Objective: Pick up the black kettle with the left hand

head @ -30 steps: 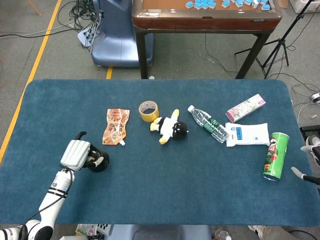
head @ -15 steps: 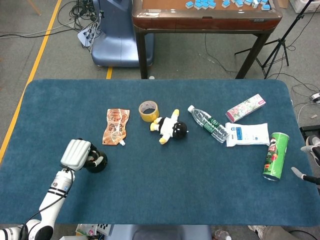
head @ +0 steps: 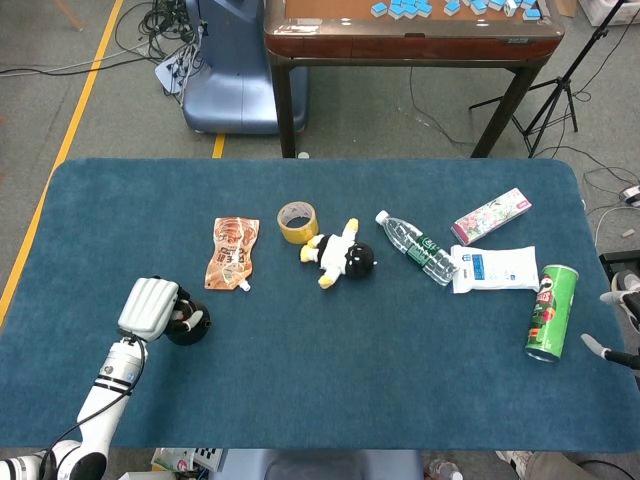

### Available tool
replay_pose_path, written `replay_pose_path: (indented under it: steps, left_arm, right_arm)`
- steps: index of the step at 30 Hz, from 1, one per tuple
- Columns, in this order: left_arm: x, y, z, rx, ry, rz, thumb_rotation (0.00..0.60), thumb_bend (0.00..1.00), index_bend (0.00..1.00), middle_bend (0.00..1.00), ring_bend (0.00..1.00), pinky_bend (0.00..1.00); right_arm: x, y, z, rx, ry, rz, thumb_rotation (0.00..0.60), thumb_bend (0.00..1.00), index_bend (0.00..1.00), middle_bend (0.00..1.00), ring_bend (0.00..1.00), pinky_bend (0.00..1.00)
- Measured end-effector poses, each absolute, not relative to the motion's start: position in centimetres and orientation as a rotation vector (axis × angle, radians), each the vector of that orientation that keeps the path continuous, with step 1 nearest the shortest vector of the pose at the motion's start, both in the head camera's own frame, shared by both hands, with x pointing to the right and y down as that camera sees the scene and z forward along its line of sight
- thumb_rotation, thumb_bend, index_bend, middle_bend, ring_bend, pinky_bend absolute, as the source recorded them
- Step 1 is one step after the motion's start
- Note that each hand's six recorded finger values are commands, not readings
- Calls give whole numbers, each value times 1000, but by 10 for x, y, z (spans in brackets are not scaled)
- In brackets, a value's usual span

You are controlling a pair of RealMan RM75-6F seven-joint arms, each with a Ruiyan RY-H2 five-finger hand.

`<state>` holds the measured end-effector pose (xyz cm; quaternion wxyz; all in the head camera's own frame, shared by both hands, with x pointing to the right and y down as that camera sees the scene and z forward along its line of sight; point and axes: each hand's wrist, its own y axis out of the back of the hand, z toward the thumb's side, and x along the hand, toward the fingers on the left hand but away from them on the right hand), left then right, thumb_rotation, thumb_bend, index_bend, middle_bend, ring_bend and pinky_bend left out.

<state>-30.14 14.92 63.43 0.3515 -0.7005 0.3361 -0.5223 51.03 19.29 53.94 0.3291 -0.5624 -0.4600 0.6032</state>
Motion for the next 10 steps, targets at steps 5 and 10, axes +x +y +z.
replay_pose_path:
  steps: [5, 10]
  left_arm:
    - [-302, 149, 634, -1810, 872, -1358, 532, 255, 970, 1000, 870, 531]
    - [-303, 149, 634, -1807, 875, -1360, 535, 255, 970, 1000, 870, 531]
  right_arm:
    - [510, 193, 539, -1473, -1204, 1578, 600, 110, 375, 386, 256, 280]
    - [510, 193, 540, -1474, -1203, 1578, 600, 110, 375, 386, 256, 280]
